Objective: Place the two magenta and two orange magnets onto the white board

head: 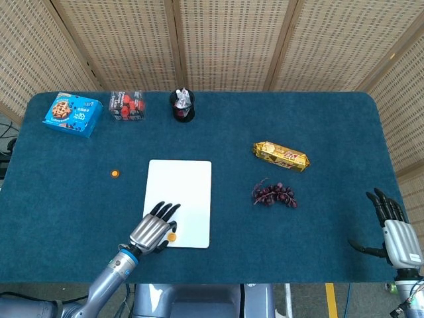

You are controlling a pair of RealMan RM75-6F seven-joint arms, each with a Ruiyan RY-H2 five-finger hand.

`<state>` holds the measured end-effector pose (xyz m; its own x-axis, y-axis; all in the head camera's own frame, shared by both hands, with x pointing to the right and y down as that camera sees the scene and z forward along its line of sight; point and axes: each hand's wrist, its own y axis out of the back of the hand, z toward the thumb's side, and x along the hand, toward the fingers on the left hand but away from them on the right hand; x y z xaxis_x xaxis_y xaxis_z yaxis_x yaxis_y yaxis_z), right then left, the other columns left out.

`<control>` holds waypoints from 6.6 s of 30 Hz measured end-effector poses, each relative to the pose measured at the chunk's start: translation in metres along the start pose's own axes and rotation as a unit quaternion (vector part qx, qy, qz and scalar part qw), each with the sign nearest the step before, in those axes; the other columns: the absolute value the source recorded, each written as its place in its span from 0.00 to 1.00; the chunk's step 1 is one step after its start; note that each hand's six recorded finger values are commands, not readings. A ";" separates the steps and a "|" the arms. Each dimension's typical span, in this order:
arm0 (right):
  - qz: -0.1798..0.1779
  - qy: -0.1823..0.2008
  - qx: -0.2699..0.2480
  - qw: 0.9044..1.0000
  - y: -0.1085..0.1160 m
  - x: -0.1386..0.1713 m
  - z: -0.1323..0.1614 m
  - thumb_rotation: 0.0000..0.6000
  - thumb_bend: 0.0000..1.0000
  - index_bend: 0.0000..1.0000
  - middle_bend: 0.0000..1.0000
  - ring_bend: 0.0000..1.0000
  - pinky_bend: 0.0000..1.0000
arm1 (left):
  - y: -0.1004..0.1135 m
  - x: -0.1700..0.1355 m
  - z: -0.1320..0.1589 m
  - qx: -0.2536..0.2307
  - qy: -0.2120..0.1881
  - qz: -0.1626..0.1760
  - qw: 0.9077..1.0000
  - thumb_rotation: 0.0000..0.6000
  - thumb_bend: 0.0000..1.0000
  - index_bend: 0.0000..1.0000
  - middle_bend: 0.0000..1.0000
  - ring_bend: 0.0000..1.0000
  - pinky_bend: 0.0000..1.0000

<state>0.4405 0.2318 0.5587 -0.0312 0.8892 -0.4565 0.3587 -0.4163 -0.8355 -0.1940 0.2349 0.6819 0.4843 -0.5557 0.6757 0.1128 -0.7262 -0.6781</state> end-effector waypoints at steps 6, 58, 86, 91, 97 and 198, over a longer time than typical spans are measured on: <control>0.001 0.000 -0.001 1.000 0.000 0.000 0.000 1.00 0.00 0.00 0.00 0.00 0.00 | -0.003 0.004 0.000 0.002 0.003 -0.001 1.000 1.00 0.38 0.55 0.00 0.00 0.00; 0.006 -0.021 0.010 1.000 -0.003 -0.003 -0.003 1.00 0.00 0.00 0.00 0.00 0.00 | 0.055 0.052 -0.246 -0.046 0.226 0.048 0.972 1.00 0.37 0.35 0.00 0.00 0.00; 0.011 -0.022 0.008 1.000 -0.004 -0.003 -0.003 1.00 0.00 0.00 0.00 0.00 0.00 | 0.032 0.063 -0.246 -0.052 0.233 0.030 0.971 1.00 0.38 0.35 0.00 0.00 0.00; 0.012 -0.023 0.007 1.000 -0.004 -0.003 -0.003 1.00 0.00 0.00 0.00 0.00 0.00 | 0.030 0.065 -0.245 -0.053 0.234 0.027 0.970 1.00 0.38 0.48 0.00 0.00 0.00; 0.012 -0.023 0.006 1.000 -0.004 -0.004 -0.003 1.00 0.00 0.00 0.00 0.00 0.00 | 0.029 0.066 -0.247 -0.047 0.240 0.032 0.969 1.00 0.39 0.57 0.00 0.00 0.00; 0.019 -0.023 -0.006 1.000 -0.004 -0.004 -0.004 1.00 0.00 0.00 0.00 0.00 0.00 | 0.039 0.065 -0.063 -0.020 0.033 0.049 0.998 1.00 0.47 0.79 0.00 0.00 0.00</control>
<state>0.4429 0.2311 0.5650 -0.0606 0.8625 -0.5025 0.3723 -0.4476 -0.8131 -0.2126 0.1453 0.7175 0.4335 -0.6487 0.6255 0.0333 -0.6821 -0.7305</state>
